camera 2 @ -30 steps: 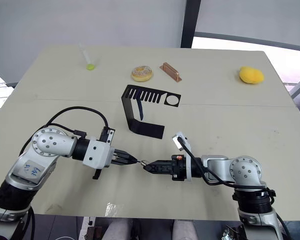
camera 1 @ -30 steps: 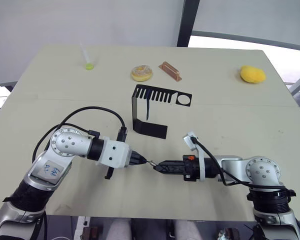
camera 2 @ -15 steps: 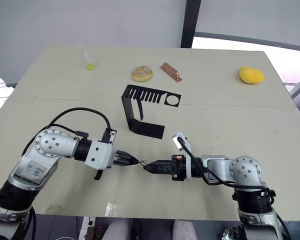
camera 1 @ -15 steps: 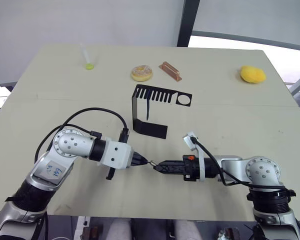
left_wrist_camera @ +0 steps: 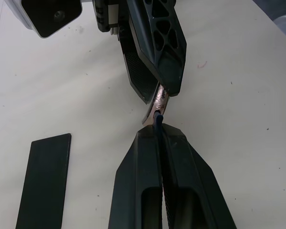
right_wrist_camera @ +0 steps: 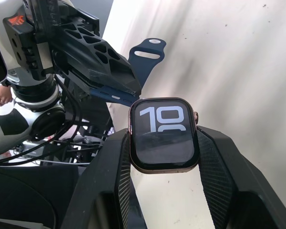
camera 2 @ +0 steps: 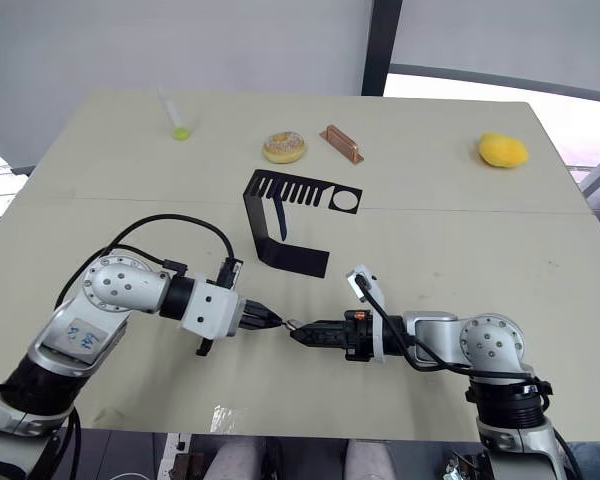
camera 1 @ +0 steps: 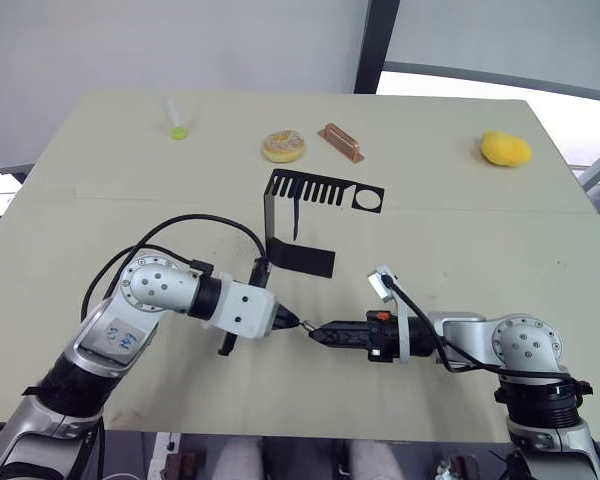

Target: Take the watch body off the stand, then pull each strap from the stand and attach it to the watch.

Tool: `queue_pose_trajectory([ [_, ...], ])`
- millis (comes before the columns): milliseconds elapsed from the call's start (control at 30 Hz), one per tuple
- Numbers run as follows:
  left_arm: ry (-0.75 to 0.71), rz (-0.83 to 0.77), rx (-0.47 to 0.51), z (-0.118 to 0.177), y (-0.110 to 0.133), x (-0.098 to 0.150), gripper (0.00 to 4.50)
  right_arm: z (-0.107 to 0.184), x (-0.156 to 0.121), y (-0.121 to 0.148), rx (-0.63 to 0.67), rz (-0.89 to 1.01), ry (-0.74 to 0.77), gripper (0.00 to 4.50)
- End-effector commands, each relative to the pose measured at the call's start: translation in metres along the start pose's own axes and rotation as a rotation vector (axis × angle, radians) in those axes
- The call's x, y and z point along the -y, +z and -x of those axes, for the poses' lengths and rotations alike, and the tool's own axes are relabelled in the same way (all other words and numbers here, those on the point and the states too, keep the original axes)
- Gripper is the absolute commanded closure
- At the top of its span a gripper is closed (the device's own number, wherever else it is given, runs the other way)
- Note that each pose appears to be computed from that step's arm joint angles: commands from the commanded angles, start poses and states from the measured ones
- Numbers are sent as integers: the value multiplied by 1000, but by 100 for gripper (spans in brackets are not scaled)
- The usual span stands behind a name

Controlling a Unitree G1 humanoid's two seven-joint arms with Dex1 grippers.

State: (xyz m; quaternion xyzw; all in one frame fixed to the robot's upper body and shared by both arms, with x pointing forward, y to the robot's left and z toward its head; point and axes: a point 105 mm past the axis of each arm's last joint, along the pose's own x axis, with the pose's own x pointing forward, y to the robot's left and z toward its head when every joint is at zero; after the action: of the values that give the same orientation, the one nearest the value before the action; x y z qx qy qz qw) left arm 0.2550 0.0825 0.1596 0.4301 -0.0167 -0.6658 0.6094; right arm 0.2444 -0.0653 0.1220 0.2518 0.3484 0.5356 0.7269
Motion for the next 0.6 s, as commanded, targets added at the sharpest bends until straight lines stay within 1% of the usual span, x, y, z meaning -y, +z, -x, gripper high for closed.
queue_pose_trajectory([
  [33,-9,-52,-2,-5,12,-1,450,-5,-14,1,-6,34,56,299],
  [400,-20,-37,-34,-10,12,0,450,-7,-21,4,-6,54,69,299],
  [600,-18,-45,-42,-18,12,0,450,-8,-26,3,-11,58,88,299],
])
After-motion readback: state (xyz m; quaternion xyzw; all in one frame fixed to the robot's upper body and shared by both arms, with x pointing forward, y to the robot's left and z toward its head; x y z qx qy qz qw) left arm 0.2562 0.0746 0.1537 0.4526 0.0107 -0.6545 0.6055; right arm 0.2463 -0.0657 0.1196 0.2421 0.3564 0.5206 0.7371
